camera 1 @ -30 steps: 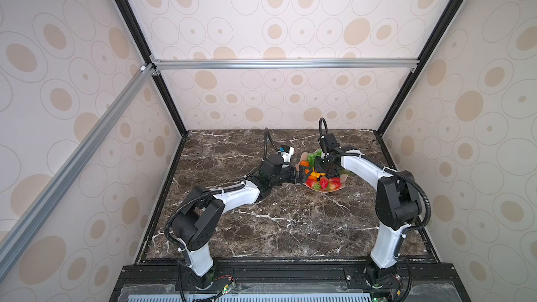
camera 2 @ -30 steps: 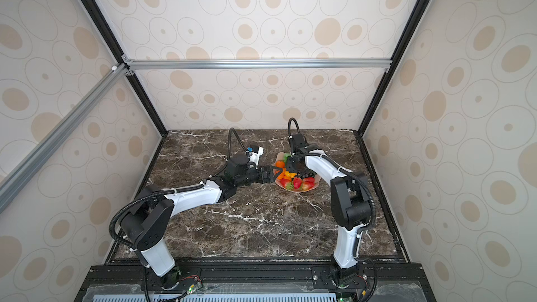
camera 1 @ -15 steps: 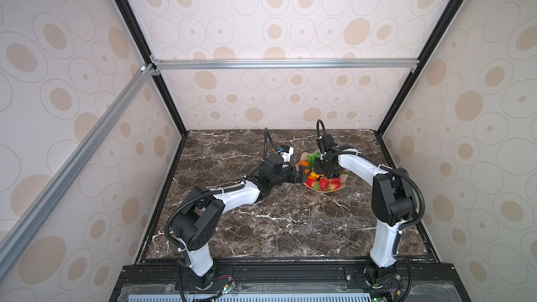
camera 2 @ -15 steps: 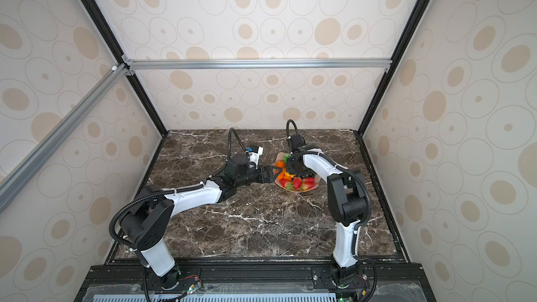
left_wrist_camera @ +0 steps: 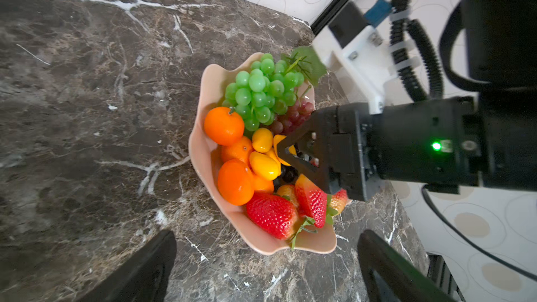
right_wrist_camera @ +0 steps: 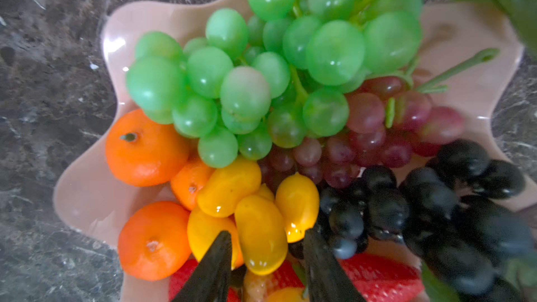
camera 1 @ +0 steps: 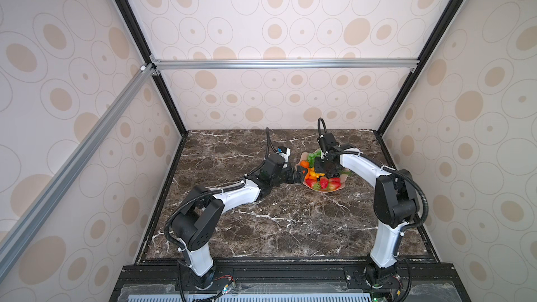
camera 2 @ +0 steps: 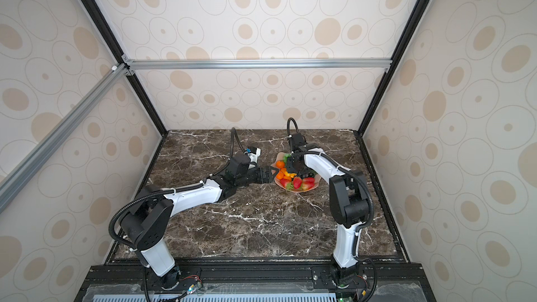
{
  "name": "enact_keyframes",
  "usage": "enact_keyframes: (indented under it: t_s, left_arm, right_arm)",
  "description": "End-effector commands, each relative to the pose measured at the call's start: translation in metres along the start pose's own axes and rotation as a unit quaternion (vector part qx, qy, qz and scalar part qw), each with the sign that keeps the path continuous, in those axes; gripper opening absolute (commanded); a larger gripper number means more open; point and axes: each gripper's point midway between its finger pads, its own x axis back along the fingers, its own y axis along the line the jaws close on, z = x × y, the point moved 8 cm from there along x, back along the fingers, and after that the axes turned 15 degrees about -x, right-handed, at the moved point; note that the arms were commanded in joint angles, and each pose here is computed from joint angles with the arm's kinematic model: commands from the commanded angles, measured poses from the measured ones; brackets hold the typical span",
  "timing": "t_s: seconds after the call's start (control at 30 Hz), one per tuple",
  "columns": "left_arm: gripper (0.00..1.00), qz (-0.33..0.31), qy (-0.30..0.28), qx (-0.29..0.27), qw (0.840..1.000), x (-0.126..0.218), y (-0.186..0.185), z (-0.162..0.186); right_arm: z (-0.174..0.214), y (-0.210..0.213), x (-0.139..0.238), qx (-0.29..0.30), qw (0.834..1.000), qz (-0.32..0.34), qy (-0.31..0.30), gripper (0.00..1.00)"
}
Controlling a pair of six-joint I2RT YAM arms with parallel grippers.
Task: Place and organize the fake fruits in the fruit bowl
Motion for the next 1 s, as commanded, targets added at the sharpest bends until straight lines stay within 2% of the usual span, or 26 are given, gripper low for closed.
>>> enact_keyframes:
  t_s: [0.0, 0.3, 0.43, 0.7, 0.97]
  left_arm:
    - [0.98, -0.028, -0.004, -0.02, 0.999, 0.001, -0.002, -0.014]
    - [0.89, -0.038, 0.005, -0.039, 0.998, -0.011, 0.0, -0.022]
    - [0.84, -0.049, -0.004, -0.012, 0.999, -0.014, 0.012, -0.024]
    - [0.72, -0.045, 0.013, -0.009, 0.999, -0.037, 0.026, -0.024]
    - [0.71, -0.063, 0.018, -0.007, 0.998, -0.048, 0.038, -0.021]
  right_arm:
    - [-0.004, -0.005, 0.036, -0.004, 0.999, -0.024, -0.041, 0.45]
    - [0.01, -0.046, 0.075, -0.047, 0.991, -0.034, -0.12, 0.46]
    - [0.011, -0.082, 0.079, -0.106, 0.985, -0.029, -0.133, 0.44]
    - [0.009, -0.139, 0.062, -0.218, 0.972, -0.021, -0.088, 0.36]
    - [-0.007, -0.171, 0.055, -0.248, 0.963, 0.053, -0.09, 0.36]
